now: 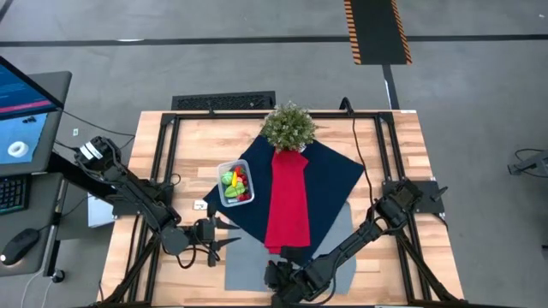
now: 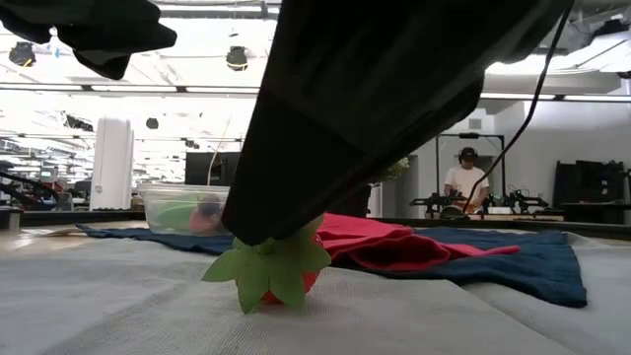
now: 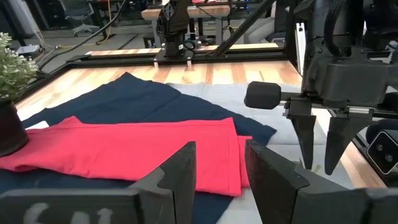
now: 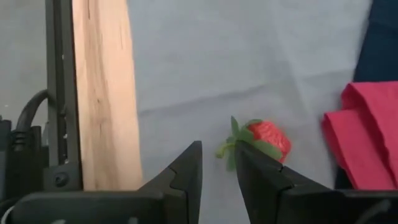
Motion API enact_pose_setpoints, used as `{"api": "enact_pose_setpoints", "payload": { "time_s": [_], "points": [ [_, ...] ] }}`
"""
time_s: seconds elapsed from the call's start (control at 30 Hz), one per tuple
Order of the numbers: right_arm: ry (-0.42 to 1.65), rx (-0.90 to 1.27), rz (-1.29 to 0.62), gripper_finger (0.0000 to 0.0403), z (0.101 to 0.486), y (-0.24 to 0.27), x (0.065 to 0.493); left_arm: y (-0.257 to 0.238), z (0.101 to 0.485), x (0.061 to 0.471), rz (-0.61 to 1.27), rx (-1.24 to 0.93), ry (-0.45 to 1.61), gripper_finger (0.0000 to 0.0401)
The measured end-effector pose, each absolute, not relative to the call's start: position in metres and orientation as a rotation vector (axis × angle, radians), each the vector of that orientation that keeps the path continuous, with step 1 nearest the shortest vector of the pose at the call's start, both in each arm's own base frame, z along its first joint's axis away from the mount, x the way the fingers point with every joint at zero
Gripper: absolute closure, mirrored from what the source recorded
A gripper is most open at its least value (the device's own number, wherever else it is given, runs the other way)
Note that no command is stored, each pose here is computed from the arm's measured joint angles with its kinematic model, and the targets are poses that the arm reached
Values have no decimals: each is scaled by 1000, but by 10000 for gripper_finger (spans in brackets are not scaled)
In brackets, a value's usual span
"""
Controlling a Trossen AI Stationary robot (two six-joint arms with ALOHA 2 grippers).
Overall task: Pick and placing Produce into tupperware
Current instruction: Put the red strawberry into the transparent bin
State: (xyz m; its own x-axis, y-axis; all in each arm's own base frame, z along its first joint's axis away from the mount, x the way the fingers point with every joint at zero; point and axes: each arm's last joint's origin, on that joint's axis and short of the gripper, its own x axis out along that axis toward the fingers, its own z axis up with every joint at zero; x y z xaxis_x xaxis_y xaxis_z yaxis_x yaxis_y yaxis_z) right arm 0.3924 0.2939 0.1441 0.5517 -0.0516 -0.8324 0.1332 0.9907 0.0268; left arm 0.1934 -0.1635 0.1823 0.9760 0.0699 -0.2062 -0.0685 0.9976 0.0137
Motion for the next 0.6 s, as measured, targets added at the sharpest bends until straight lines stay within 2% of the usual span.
{"api": "enact_pose_setpoints", "payload": {
  "time_s": [0.4, 0.5, 0.6],
  "points": [
    [976, 101, -113, 292, 144, 292, 395, -164, 182, 193, 59, 4, 211, 274],
    [987, 114, -104, 322, 144, 292, 395, -164, 182, 193, 58, 1, 211, 274],
    [998, 130, -98, 377, 144, 290, 396, -164, 182, 193, 58, 1, 211, 274]
  ]
}}
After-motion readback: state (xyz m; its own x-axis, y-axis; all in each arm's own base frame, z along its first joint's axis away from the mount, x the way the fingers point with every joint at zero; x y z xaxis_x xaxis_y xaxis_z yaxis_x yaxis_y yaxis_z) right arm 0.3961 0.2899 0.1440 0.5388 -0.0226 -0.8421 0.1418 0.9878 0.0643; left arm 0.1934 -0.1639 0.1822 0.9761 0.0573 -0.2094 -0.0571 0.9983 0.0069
